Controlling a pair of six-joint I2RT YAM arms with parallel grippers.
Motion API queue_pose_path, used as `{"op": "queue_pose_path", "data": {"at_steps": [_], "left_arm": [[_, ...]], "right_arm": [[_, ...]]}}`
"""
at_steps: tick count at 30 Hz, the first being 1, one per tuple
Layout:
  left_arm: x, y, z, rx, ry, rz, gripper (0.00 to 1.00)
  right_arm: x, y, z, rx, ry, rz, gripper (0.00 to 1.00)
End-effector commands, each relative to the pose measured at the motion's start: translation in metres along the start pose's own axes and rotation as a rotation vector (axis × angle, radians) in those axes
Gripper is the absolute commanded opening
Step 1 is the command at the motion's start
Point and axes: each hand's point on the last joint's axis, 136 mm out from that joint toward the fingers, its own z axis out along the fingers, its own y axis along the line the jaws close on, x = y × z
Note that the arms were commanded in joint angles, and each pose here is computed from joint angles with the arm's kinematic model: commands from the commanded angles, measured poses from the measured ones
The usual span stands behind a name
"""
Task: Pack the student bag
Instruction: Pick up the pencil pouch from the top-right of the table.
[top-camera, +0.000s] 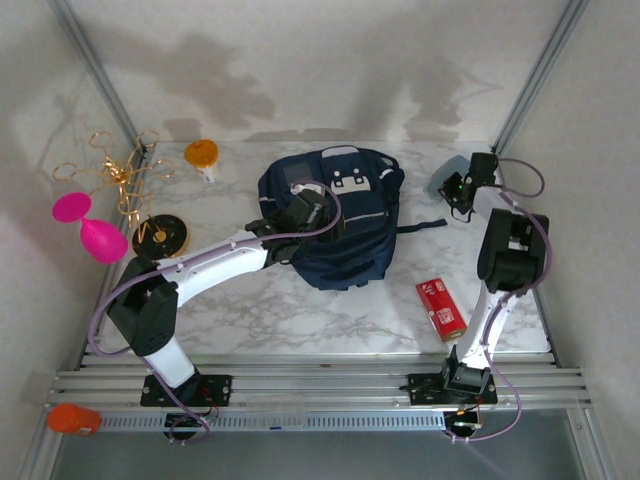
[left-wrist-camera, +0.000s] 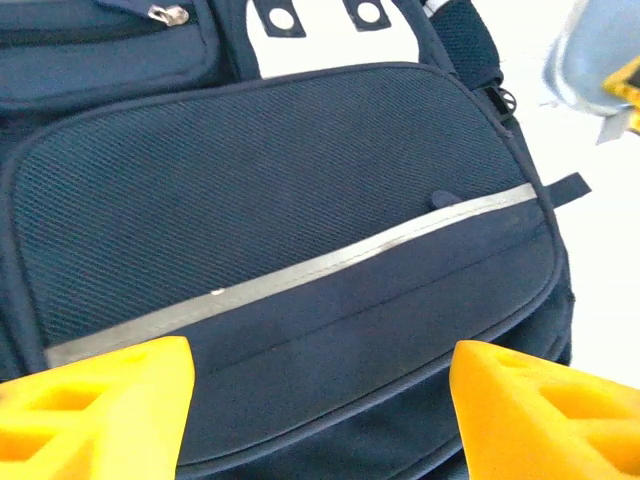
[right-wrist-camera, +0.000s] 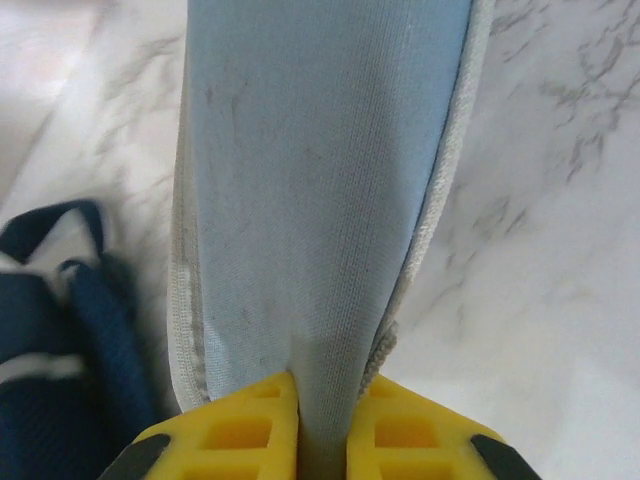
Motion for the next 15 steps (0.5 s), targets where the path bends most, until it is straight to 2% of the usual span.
{"op": "queue_pose_path", "data": {"at_steps": [1,4,9,13,15], "left_arm": [[-0.025,0.009,-0.02,-0.067,-0.07,0.159,0.69],[-0.022,0.008,-0.024,-0.09,-0.086,0.293,0.72],[-0.01,-0.014,-0.023,-0.001,-0.073,0.426,0.82],[0.013,-0.042,-0.024,0.101,-0.021,0.586,0.89],[0.021,-0.052,-0.022,0.088,-0.024,0.661,0.91]], "right_arm": [[0.01,0.042,-0.047,-0.131,-0.027,-0.048,0.07],[0.039,0.053,-0.082,-0.192,-0.012,-0.063,0.08],[0.096,0.061,-0.136,-0.248,0.059,-0.128,0.08],[0.121,0.052,-0.176,-0.254,0.051,-0.18,0.11],[0.132,0.046,-0.188,-0.252,0.059,-0.202,0.11]]}}
